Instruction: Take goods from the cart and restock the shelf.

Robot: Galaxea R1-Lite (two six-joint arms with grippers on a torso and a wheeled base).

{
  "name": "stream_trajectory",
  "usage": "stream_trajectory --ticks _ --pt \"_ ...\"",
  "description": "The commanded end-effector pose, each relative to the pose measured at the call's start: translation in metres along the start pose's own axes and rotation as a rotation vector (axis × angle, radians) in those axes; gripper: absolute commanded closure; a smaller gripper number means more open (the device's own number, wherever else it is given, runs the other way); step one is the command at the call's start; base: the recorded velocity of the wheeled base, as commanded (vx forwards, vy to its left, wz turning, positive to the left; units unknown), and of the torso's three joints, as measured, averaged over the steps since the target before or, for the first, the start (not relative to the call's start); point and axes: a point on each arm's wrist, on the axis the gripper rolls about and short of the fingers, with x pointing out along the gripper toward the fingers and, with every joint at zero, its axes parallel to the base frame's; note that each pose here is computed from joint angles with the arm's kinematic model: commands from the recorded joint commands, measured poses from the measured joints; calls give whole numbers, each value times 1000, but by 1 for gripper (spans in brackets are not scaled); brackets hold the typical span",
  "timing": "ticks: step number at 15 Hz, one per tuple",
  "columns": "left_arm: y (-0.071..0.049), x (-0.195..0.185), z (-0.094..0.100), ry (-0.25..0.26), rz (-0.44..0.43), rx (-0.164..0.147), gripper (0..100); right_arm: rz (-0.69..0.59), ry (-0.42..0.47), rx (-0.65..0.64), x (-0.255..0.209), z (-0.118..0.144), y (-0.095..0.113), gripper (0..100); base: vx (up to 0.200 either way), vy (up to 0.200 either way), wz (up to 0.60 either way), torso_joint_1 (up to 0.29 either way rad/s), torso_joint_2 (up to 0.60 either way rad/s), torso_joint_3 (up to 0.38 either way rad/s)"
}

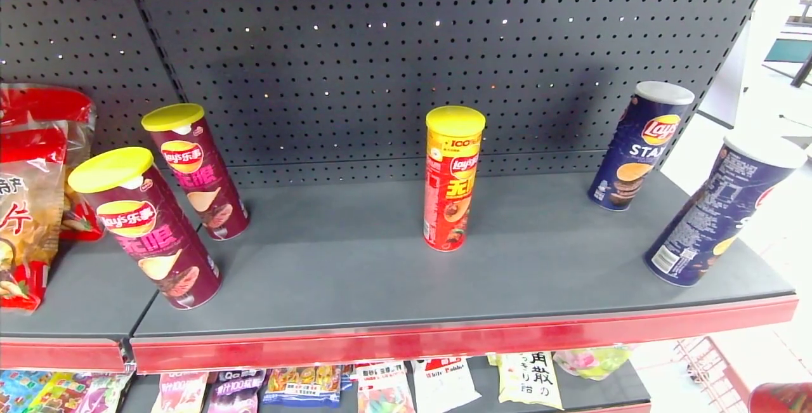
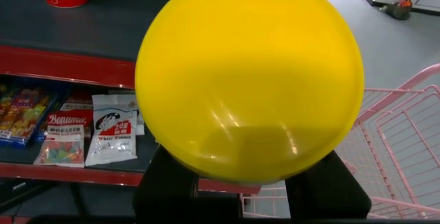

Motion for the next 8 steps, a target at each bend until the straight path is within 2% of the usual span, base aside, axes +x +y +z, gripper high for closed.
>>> stream_trajectory --ticks 1,2,4,6,8 --pt "17 36 7 128 -132 3 0 4 10 -3 2 2 0 100 0 0 0 0 0 0" --pt "24 51 10 164 -171 9 0 5 16 -3 3 2 0 100 0 0 0 0 0 0" --pt "29 76 13 197 -247 -5 0 6 25 -4 4 1 0 100 0 0 0 0 0 0" --pt "37 110 16 183 -292 8 0 7 29 -4 5 0 0 100 0 0 0 0 0 0" --pt "40 147 23 142 -322 35 0 7 37 -5 6 1 0 100 0 0 0 0 0 0"
